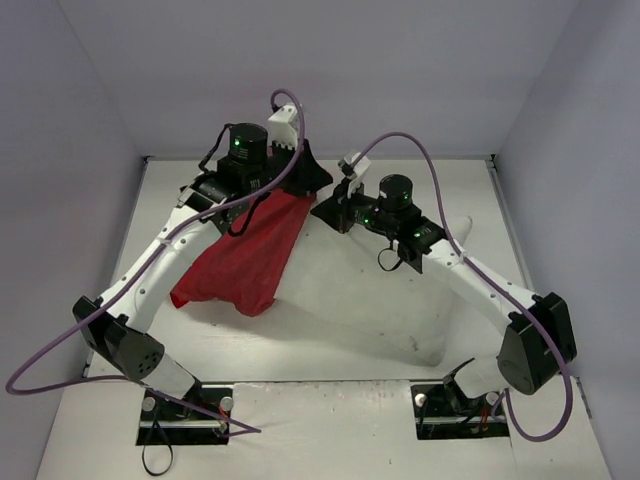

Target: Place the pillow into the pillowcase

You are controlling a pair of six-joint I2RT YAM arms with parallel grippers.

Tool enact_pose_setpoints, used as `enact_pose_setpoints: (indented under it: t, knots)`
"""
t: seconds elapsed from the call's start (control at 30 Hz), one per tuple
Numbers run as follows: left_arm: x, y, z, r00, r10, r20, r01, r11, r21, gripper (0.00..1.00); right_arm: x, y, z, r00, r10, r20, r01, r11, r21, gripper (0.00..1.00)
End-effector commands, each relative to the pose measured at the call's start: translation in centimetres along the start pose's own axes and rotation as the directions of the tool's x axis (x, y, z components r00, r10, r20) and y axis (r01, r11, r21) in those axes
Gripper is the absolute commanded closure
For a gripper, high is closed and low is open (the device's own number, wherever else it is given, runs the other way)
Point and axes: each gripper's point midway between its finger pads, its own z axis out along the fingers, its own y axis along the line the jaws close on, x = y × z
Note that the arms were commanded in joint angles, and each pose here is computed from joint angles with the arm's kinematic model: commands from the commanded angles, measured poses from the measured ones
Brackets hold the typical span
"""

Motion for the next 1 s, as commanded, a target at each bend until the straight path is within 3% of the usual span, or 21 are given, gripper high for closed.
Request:
enact_pose_setpoints:
  t: [0.0, 0.07, 0.2, 0.33, 0.37, 0.4, 0.5, 0.53, 0.57, 0.6, 0.63, 0.73, 0.83, 0.97]
  knots:
    - [-1.7, -9.6, -1.1, 0.997, 0.044, 0.058, -0.060, 0.947, 0.316, 1.00, -5.9, 0.2, -1.0, 0.977, -0.085, 0.197, 0.079, 0.996, 0.036, 1.00]
    - [-1.8, -10.6, -1.3, 0.996, 0.017, 0.089, -0.047, 0.936, 0.350, 1.00, -3.5, -1.5, -0.8, 0.986, -0.052, 0.157, 0.038, 0.995, 0.095, 1.00]
    - [2.4, -9.2, -0.3, 1.000, -0.021, 0.002, 0.019, 0.936, 0.351, 1.00, 2.6, -5.5, -0.3, 0.997, 0.050, 0.061, -0.063, 0.974, 0.219, 1.00]
    - [6.3, -3.9, 1.5, 0.998, 0.012, -0.062, -0.002, 0.988, 0.155, 0.98, 4.3, -8.2, -0.4, 0.992, 0.112, 0.056, -0.124, 0.936, 0.330, 1.00]
    - [7.2, -2.1, 1.7, 0.995, 0.030, -0.091, -0.022, 0.995, 0.093, 0.90, 4.5, -8.5, -0.4, 0.990, 0.126, 0.058, -0.138, 0.931, 0.339, 1.00]
    - [7.1, -1.1, 1.6, 0.995, 0.035, -0.094, -0.030, 0.998, 0.052, 0.74, 4.5, -8.8, -0.5, 0.989, 0.134, 0.062, -0.147, 0.925, 0.350, 1.00]
    - [5.4, 3.7, 0.1, 0.995, 0.085, -0.049, -0.094, 0.970, -0.223, 0.53, 3.8, -9.0, -0.7, 0.991, 0.121, 0.062, -0.135, 0.924, 0.358, 1.00]
    - [4.7, 4.3, -0.7, 0.995, 0.097, -0.028, -0.101, 0.957, -0.273, 0.40, 3.7, -8.9, -0.8, 0.992, 0.110, 0.058, -0.123, 0.925, 0.359, 0.94]
    - [3.7, 4.7, -2.1, 0.992, 0.124, 0.003, -0.116, 0.941, -0.317, 0.37, 3.5, -8.9, -0.9, 0.994, 0.103, 0.047, -0.113, 0.925, 0.364, 0.75]
    - [2.9, 6.0, -3.1, 0.990, 0.140, 0.034, -0.115, 0.907, -0.405, 0.34, 3.1, -9.0, -1.2, 0.996, 0.076, 0.042, -0.086, 0.924, 0.373, 0.66]
    - [3.3, 6.7, -3.8, 0.989, 0.145, 0.035, -0.114, 0.889, -0.443, 0.31, 3.1, -9.0, -1.5, 0.997, 0.075, 0.030, -0.081, 0.922, 0.379, 0.51]
    - [4.7, 7.4, -5.5, 0.989, 0.144, 0.016, -0.117, 0.861, -0.495, 0.31, 1.5, -8.8, -2.8, 0.999, 0.030, 0.026, -0.038, 0.918, 0.394, 0.28]
    - [7.2, 6.5, -5.5, 0.991, 0.132, -0.020, -0.126, 0.870, -0.477, 0.31, 0.4, -8.3, -4.2, 1.000, -0.017, -0.005, 0.017, 0.913, 0.407, 0.13]
    - [12.2, 5.9, -4.6, 0.988, 0.108, -0.107, -0.145, 0.872, -0.468, 0.31, -0.2, -6.3, -5.9, 0.998, -0.055, -0.034, 0.063, 0.931, 0.359, 0.09]
